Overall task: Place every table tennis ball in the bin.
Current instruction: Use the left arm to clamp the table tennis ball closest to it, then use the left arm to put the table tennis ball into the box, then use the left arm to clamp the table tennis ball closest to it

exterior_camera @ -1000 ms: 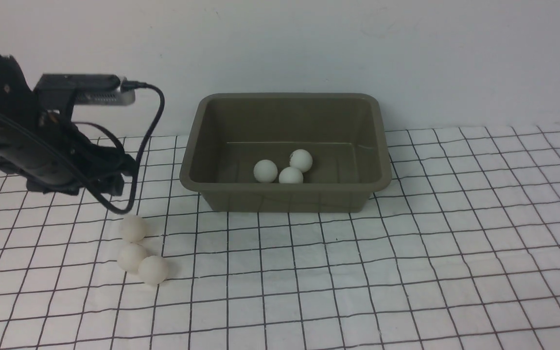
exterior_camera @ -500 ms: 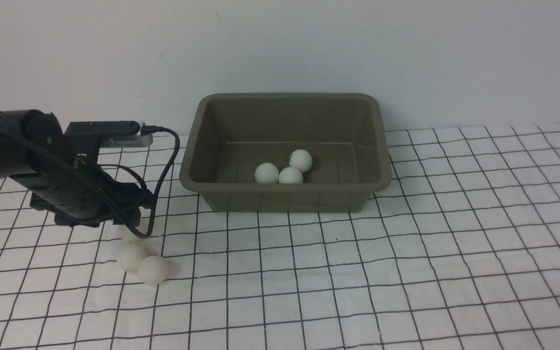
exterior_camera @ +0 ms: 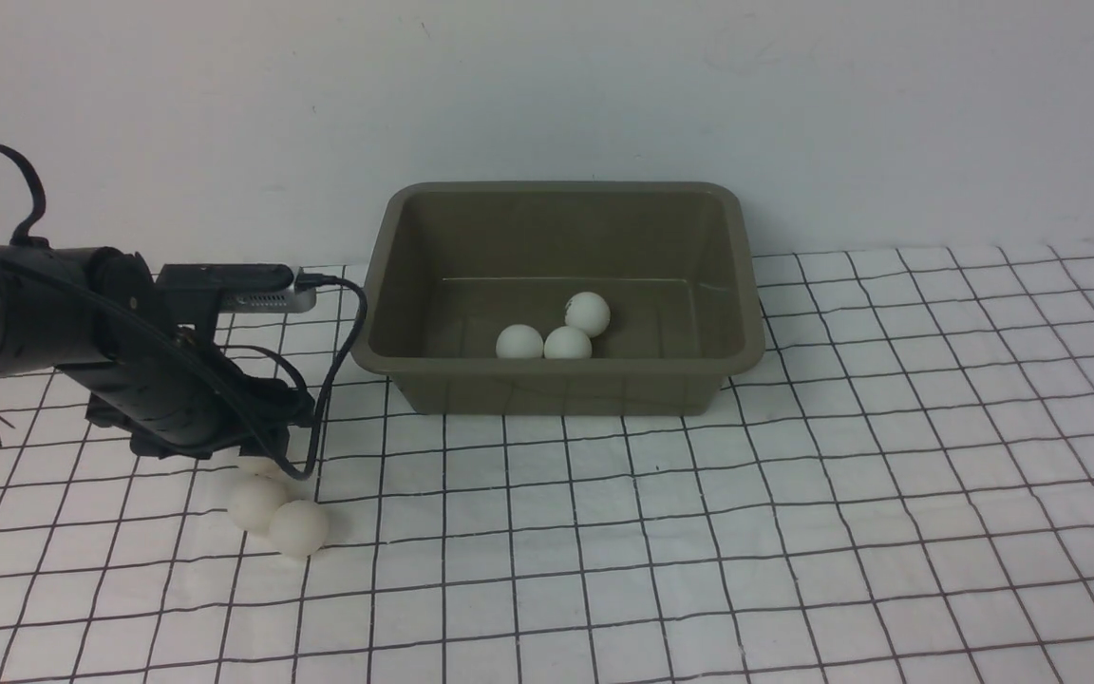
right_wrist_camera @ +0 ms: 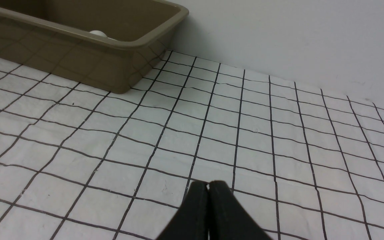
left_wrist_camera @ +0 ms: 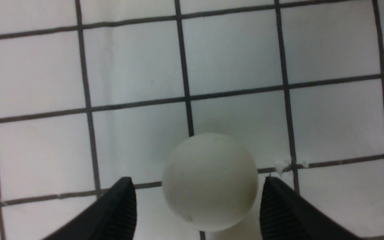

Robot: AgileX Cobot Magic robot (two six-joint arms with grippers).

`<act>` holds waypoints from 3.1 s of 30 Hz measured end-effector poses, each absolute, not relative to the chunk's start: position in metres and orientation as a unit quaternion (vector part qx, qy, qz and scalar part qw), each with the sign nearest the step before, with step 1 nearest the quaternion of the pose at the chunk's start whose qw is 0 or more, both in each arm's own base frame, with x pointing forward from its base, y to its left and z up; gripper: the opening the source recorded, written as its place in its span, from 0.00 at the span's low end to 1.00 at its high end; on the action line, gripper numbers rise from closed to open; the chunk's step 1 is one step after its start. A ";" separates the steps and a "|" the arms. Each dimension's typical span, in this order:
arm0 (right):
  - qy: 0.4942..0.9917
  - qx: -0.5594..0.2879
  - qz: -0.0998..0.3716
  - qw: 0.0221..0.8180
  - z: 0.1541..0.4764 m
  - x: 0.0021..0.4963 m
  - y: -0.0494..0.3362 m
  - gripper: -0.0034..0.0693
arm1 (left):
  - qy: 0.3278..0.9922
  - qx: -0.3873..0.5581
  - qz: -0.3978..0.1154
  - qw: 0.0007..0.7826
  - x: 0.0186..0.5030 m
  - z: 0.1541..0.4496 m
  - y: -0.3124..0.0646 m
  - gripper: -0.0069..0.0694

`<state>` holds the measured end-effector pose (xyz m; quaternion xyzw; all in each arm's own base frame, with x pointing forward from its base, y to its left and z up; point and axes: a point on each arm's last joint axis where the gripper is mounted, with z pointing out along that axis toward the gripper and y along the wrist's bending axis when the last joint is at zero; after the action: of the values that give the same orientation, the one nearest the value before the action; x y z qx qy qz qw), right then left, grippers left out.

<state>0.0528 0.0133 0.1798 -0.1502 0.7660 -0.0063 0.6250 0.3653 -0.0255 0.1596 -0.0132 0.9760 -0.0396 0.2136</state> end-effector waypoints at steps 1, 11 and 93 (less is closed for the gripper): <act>0.766 -0.150 -0.006 0.625 0.180 0.053 0.013 0.02 | 0.977 -0.012 -0.040 0.211 0.365 0.158 -0.027 0.68; 0.766 -0.150 -0.006 0.625 0.180 0.053 0.013 0.02 | 0.970 -0.010 -0.049 0.238 0.372 0.155 -0.031 0.68; 0.766 -0.150 -0.006 0.625 0.180 0.053 0.013 0.02 | 0.971 0.046 0.047 0.231 0.313 0.293 -0.066 0.69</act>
<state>0.0528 0.0133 0.1798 -0.1502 0.7660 -0.0063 0.6250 0.3128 -0.0656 0.2929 0.0456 0.9707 0.0473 0.2309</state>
